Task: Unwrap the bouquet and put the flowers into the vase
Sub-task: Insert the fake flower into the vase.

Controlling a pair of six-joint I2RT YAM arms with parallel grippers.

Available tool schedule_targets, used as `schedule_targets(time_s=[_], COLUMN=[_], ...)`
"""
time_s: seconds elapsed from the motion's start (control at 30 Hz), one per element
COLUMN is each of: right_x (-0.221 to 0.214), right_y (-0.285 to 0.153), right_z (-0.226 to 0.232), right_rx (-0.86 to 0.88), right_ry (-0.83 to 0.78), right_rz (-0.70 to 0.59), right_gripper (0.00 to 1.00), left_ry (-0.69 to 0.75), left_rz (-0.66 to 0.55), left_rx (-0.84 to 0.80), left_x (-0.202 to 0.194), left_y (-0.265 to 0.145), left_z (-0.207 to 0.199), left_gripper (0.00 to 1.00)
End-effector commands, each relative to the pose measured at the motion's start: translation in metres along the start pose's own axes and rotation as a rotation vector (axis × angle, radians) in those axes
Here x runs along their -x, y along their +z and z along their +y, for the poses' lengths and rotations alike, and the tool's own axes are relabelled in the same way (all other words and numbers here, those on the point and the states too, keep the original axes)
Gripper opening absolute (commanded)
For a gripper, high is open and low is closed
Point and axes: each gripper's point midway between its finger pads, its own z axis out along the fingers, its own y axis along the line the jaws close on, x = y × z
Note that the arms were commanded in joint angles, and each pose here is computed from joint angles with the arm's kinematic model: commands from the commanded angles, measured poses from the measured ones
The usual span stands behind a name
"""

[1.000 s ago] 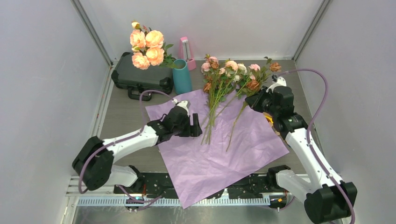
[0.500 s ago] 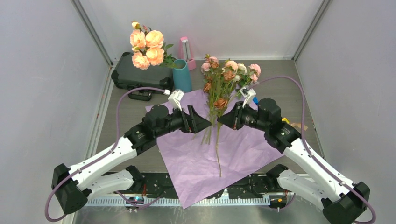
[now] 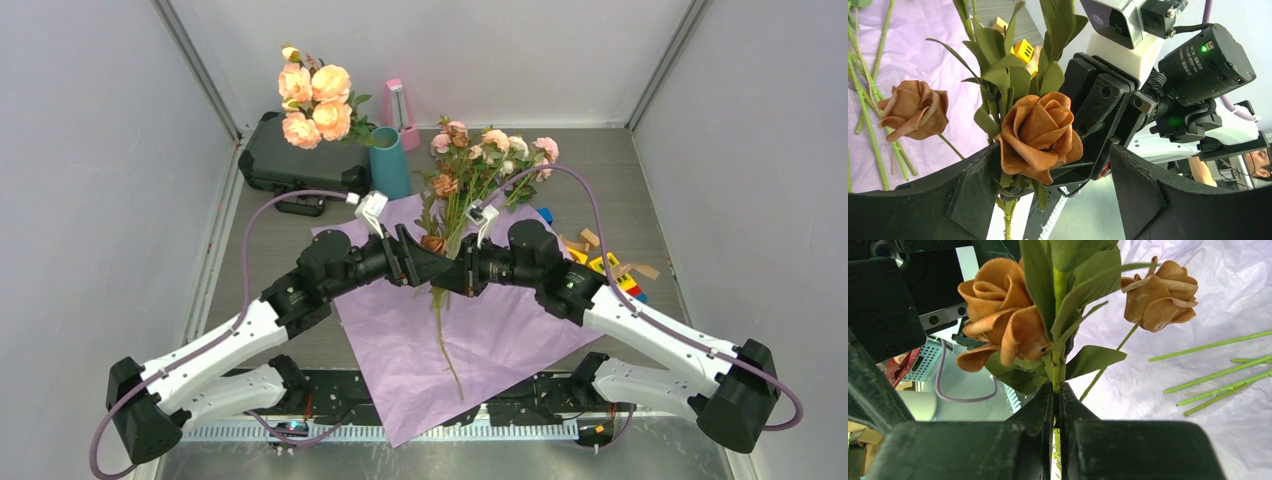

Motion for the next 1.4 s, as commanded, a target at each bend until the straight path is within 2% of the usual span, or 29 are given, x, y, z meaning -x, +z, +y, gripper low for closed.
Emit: schedule_targets(time_s=[0.0, 0.2, 0.5, 0.8, 1.17, 1.37], right_x=[0.036, 0.037, 0.038, 0.036, 0.039, 0.040], right_y=[0.000, -0.004, -0.005, -0.007, -0.011, -0.009], right_z=[0.029, 0.035, 0.047, 0.056, 0.064, 0.060], right_rx=[0.082, 0.098, 0.136, 0.172, 0.195, 0.176], right_ry=[-0.068, -0.078, -0.087, -0.094, -0.100, -0.097], right_rz=[-0.108, -0.115, -0.110, -0.102, -0.111, -0.114], right_gripper=[0.00, 0.00, 0.00, 0.00, 0.00, 0.00], left_ry=[0.014, 0.030, -0.010, -0.036, -0.050, -0.077], left_rz=[-0.059, -0.079, -0.015, -0.057, -0.052, -0.053], left_rx=[0.007, 0.106, 0.098, 0.094, 0.146, 0.104], left_x=[0.012, 0.012, -0.001, 0.002, -0.003, -0.004], left_y=[-0.012, -0.029, -0.014, -0.010, -0.007, -0.005], left_z=[-0.005, 0.011, 0.015, 0.020, 0.035, 0.027], left_gripper=[0.78, 0.79, 0.66, 0.47, 0.39, 0.29])
